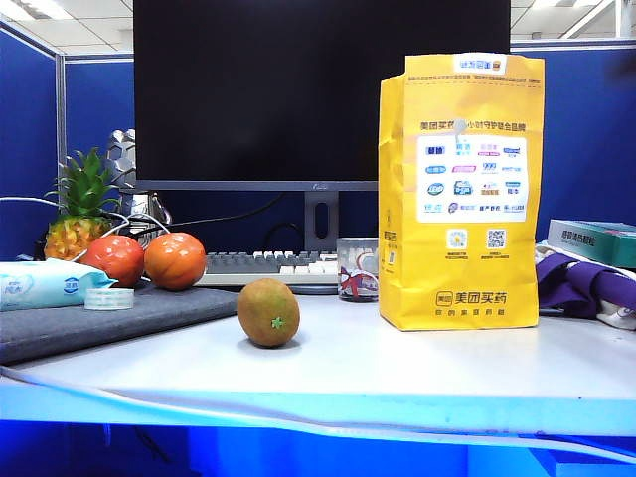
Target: Pick up the kiwifruit and throw it into the yellow paper bag.
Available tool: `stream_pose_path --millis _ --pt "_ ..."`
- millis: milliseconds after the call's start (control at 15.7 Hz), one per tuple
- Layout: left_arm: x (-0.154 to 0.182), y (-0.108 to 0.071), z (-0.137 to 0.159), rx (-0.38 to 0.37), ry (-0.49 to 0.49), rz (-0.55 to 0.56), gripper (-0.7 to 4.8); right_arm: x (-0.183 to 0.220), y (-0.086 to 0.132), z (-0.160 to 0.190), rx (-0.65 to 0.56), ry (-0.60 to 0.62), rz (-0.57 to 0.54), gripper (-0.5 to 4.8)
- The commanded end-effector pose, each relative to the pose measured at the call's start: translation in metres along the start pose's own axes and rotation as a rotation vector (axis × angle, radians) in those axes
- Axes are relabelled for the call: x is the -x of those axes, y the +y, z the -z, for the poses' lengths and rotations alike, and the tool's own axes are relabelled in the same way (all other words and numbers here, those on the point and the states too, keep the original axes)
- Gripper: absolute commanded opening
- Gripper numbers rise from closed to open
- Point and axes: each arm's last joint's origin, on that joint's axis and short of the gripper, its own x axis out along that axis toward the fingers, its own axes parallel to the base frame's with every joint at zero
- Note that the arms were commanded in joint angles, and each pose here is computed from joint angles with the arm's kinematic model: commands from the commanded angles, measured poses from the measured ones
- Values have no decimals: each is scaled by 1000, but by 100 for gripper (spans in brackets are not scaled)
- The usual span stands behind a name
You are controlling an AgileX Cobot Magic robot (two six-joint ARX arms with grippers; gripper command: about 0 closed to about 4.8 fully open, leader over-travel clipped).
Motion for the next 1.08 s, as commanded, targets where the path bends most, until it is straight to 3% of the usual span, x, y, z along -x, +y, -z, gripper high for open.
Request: stream_pose_path --millis 64,191,382,765,1083 --pt "-35 0 -18 15 127 26 479 4 11 -26 88 -240 -134 479" --pt "-81 2 -22 16 340 77 479 2 9 -21 71 -167 -109 479" --pt "-132 7 -27 -13 531 88 479 1 8 -21 88 -30 -56 479" --pt "-192 9 -29 25 707 75 479 -19 14 -52 44 144 2 479" --pt "-219 -16 -20 120 787 32 479 -71 12 -57 -34 391 -150 479"
